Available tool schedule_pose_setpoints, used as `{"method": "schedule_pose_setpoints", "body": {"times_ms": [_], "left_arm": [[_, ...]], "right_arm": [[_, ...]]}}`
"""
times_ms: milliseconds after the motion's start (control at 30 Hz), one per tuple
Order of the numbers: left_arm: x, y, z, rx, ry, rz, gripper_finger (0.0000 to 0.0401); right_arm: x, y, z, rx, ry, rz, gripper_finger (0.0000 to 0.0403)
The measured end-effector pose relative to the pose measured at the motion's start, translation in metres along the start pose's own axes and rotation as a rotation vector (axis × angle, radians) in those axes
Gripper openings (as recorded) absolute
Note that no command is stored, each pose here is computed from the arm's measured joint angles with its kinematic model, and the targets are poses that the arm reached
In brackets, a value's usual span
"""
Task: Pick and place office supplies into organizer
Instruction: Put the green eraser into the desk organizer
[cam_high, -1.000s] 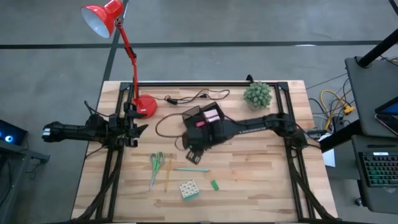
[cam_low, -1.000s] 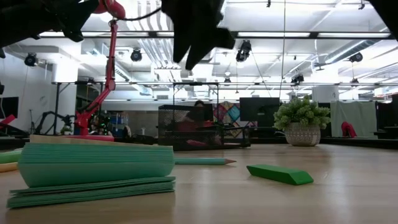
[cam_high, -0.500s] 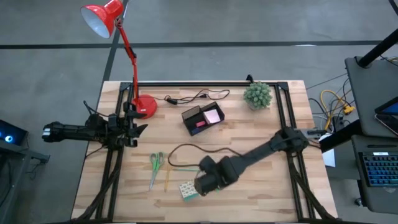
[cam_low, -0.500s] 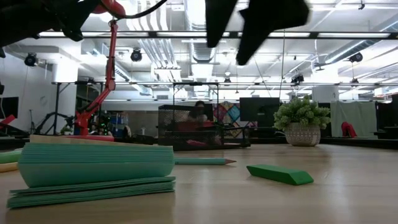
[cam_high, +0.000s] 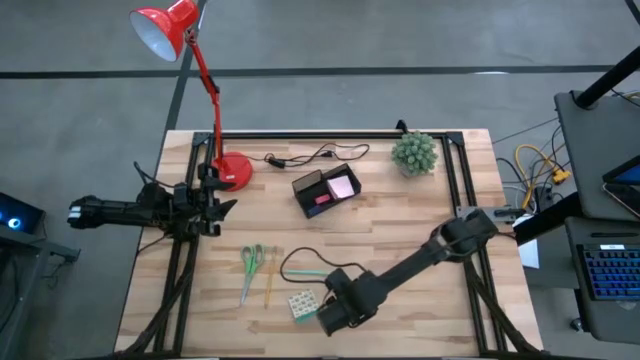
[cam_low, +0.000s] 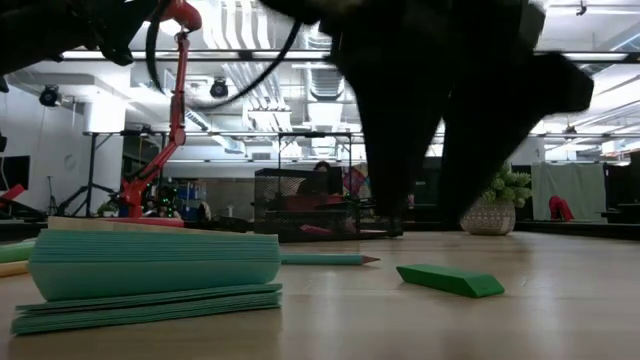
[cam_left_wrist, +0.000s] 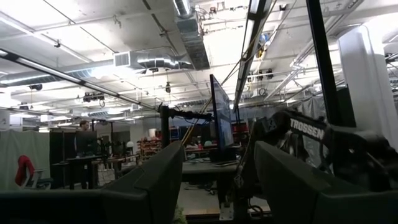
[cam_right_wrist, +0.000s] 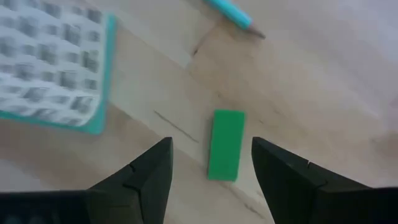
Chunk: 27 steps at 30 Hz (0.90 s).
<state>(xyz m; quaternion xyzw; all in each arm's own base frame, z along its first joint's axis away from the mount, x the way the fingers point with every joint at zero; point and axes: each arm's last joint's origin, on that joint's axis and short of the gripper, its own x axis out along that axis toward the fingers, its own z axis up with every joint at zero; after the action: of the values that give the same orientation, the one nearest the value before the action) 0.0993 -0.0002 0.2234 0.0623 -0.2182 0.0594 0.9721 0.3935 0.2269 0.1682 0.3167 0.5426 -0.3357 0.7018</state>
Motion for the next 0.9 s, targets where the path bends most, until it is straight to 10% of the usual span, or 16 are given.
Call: {"method": "schedule_pose_setpoints", "body": {"times_ms": [900], "left_arm": [[0.0,0.0,0.0,0.0,-0.002,0.0,0.0187]], "right_arm": [[0.026,0.005,-0.007,-0.112,0.09,-0.062,0.013]]}}
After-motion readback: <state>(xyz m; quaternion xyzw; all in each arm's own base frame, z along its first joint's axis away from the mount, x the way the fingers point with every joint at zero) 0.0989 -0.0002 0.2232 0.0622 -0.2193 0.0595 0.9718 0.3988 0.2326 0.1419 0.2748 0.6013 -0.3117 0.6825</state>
